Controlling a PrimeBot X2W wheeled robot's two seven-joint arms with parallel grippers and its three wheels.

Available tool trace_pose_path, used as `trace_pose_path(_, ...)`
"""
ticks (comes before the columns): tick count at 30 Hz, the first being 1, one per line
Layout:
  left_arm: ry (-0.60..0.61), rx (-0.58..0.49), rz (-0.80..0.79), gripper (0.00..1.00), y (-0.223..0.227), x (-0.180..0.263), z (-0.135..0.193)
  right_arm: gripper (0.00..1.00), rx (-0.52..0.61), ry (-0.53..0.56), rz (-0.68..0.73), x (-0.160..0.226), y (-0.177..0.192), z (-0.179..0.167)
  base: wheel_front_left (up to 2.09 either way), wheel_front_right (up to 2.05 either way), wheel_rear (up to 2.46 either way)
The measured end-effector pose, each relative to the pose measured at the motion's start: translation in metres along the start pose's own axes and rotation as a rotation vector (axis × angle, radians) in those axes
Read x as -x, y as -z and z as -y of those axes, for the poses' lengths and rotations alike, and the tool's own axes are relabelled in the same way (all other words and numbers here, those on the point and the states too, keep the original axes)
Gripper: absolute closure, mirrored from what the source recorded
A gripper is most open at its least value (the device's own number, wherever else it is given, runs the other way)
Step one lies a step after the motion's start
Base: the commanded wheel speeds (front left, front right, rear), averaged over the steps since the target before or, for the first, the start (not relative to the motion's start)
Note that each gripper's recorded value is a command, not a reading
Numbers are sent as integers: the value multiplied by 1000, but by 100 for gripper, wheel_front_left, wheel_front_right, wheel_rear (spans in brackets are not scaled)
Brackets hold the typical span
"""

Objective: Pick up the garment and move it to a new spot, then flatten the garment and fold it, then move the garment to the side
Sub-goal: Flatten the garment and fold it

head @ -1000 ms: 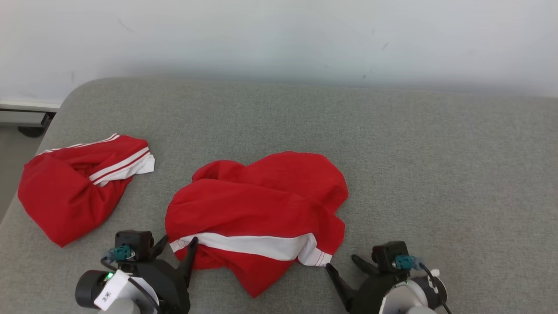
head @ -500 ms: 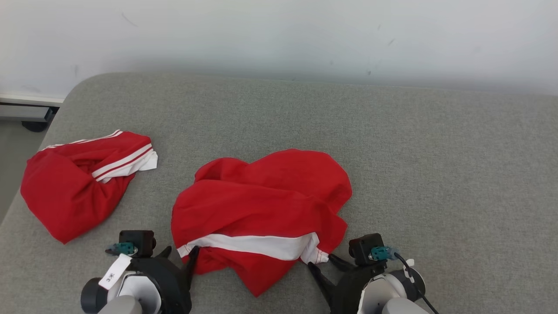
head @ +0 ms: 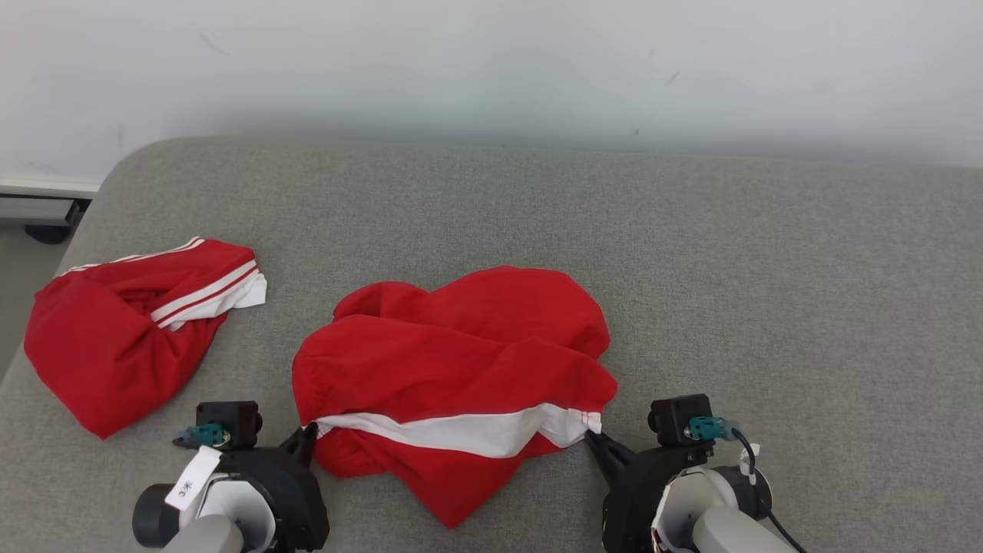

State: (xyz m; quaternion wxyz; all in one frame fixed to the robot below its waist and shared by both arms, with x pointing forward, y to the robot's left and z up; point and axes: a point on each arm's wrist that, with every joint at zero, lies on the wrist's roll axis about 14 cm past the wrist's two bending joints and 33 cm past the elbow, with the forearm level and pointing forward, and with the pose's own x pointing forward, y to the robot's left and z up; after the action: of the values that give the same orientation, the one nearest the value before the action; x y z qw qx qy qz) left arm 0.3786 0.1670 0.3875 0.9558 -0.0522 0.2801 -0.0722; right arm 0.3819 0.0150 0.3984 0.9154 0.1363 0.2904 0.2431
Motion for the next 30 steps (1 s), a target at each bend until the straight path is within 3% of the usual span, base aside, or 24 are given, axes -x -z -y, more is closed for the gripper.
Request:
trace_pose_path(7, 29, -17, 82, 100, -21, 3, 6, 100, -11, 44, 70, 8, -20, 24, 0, 0, 0)
trace_pose_path(12, 147, -12, 132, 100, -40, 3, 32, 100, 28, 42, 106, 13, -47, 38, 0, 0, 0)
trace_pose_path(16, 282, 19, 133, 100, -57, 2, 62, 100, 83, 31, 62, 14, -68, 51, 0, 0, 0)
trace_pose_path(20, 339, -12, 105, 100, -94, -9, 71, 100, 140, 15, -32, 7, -97, 51, 0, 0, 0)
trace_pose_path(23, 347, -82, 29, 100, -116, -20, 69, 100, 112, 29, -106, 0, -128, 53, 0, 0, 0)
trace_pose_path(26, 369, -57, 27, 100, -160, -32, 73, 100, 111, 72, -47, -1, -194, 54, 0, 0, 0)
trace_pose_path(28, 390, -62, 151, 100, -224, -34, 81, 100, 141, 70, 124, 7, -271, 42, 0, 0, 0)
trace_pose_path(30, 373, -167, 390, 100, -312, -21, 87, 100, 232, 58, 390, 34, -360, 20, 0, 0, 0)
